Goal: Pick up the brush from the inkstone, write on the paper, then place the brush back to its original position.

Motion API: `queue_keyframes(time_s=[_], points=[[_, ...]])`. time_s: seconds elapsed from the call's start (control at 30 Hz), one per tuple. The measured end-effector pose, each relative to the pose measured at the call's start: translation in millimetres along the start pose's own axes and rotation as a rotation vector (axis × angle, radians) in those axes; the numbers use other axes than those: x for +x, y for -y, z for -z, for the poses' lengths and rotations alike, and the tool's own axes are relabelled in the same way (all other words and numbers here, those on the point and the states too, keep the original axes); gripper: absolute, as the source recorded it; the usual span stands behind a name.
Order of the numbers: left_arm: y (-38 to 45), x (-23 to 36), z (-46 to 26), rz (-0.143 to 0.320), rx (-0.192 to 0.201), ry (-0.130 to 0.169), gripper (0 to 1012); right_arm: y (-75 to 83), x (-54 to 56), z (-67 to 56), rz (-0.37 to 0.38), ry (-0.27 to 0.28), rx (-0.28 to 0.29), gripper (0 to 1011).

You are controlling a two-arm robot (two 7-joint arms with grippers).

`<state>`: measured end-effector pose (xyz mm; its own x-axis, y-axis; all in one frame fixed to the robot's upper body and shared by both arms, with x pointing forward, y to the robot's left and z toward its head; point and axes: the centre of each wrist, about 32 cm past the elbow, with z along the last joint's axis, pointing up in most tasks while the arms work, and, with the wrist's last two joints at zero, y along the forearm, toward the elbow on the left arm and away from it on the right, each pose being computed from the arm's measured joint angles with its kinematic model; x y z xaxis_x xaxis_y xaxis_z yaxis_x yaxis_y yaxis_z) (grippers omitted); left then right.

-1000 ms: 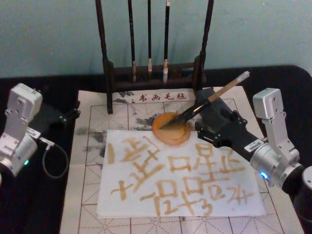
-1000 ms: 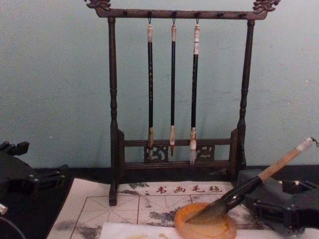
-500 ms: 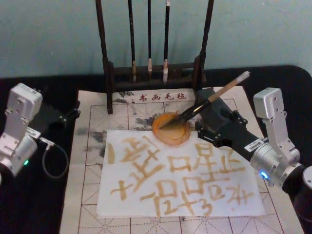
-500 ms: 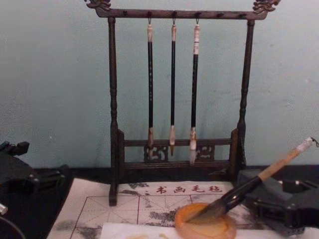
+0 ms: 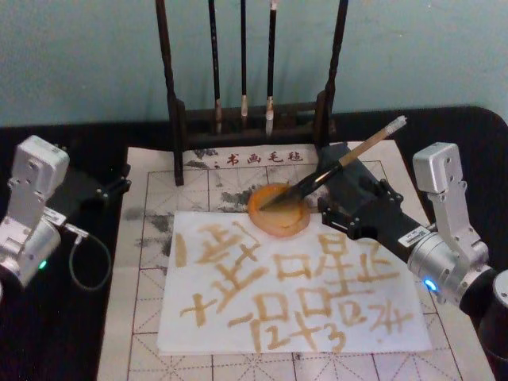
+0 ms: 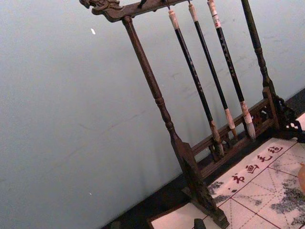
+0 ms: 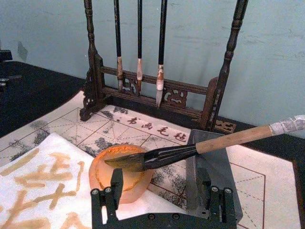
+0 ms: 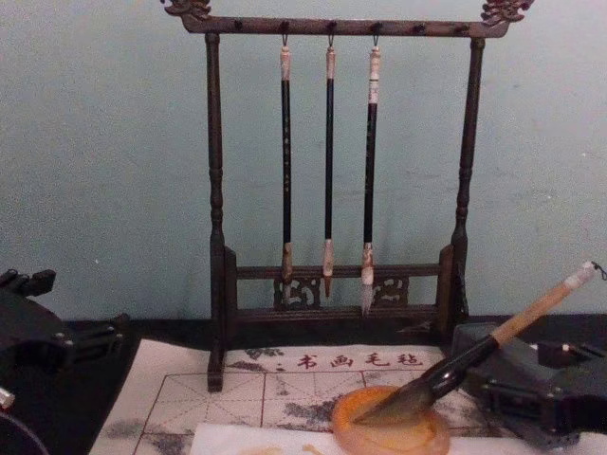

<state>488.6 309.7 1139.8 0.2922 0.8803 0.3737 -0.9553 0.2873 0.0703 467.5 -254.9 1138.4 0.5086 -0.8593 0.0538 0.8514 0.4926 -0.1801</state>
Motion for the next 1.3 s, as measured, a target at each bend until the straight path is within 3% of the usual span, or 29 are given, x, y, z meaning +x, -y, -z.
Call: queue_keyframes(time_s=[1.3], points=[[0.0,0.0,0.0,0.000,0.000,0.000,1001,0.0,0.0,0.0,0.000,0.000,0.000,1000]])
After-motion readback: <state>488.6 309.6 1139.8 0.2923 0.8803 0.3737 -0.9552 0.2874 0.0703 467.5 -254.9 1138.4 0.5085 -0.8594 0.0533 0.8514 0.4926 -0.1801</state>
